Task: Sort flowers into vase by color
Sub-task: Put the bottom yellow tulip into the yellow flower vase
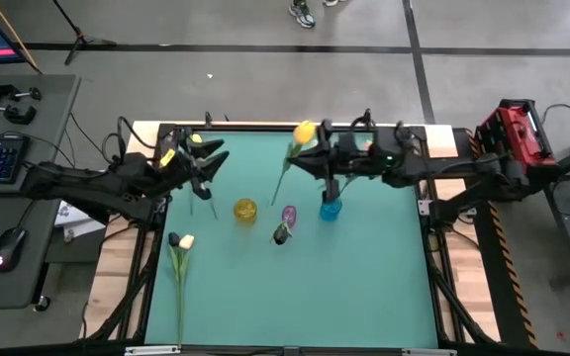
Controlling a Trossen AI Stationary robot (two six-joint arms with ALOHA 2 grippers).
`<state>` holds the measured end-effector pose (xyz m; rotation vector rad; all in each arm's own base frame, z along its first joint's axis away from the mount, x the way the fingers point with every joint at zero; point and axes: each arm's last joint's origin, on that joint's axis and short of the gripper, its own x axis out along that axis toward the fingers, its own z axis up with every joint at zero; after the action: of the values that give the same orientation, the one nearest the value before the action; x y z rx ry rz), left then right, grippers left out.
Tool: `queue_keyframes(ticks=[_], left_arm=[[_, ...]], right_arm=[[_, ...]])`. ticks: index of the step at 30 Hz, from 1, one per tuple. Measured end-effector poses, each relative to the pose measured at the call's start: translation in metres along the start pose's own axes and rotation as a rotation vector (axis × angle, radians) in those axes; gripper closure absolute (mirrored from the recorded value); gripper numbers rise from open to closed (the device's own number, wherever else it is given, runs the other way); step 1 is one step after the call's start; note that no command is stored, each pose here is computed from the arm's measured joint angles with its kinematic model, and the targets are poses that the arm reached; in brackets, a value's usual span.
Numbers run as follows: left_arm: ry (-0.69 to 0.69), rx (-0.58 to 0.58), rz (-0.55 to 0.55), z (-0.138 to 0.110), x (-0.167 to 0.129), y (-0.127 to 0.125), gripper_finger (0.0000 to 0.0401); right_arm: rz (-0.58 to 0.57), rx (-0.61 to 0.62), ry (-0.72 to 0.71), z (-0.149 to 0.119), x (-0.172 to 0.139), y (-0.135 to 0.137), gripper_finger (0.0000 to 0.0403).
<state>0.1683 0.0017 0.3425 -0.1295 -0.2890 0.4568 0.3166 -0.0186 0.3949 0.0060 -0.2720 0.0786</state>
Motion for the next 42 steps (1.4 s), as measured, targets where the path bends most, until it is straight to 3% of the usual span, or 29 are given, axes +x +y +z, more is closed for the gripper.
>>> queue_keyframes(ticks=[7, 13, 24, 35, 42], left_arm=[[-0.040, 0.023, 0.103, 0.009, -0.007, 0.007, 0.0238], [-0.070, 0.062, 0.134, 0.018, -0.015, 0.012, 0.0238], [-0.062, 0.135, 0.145, 0.022, -0.022, 0.016, 0.0238], [-0.060, 0.159, 0.163, 0.023, -0.023, 0.018, 0.0238], [-0.058, 0.156, 0.207, 0.023, -0.024, 0.019, 0.0238]], right_arm=[[0.026, -0.020, -0.026, -0.030, 0.021, -0.008, 0.0403], [-0.002, -0.035, -0.066, -0.044, 0.029, -0.018, 0.0403], [-0.023, -0.031, 0.000, -0.072, 0.038, -0.026, 0.0403], [-0.022, -0.032, 0.009, -0.077, 0.039, -0.026, 0.0403], [-0.022, -0.100, 0.014, -0.077, 0.039, -0.026, 0.0403]])
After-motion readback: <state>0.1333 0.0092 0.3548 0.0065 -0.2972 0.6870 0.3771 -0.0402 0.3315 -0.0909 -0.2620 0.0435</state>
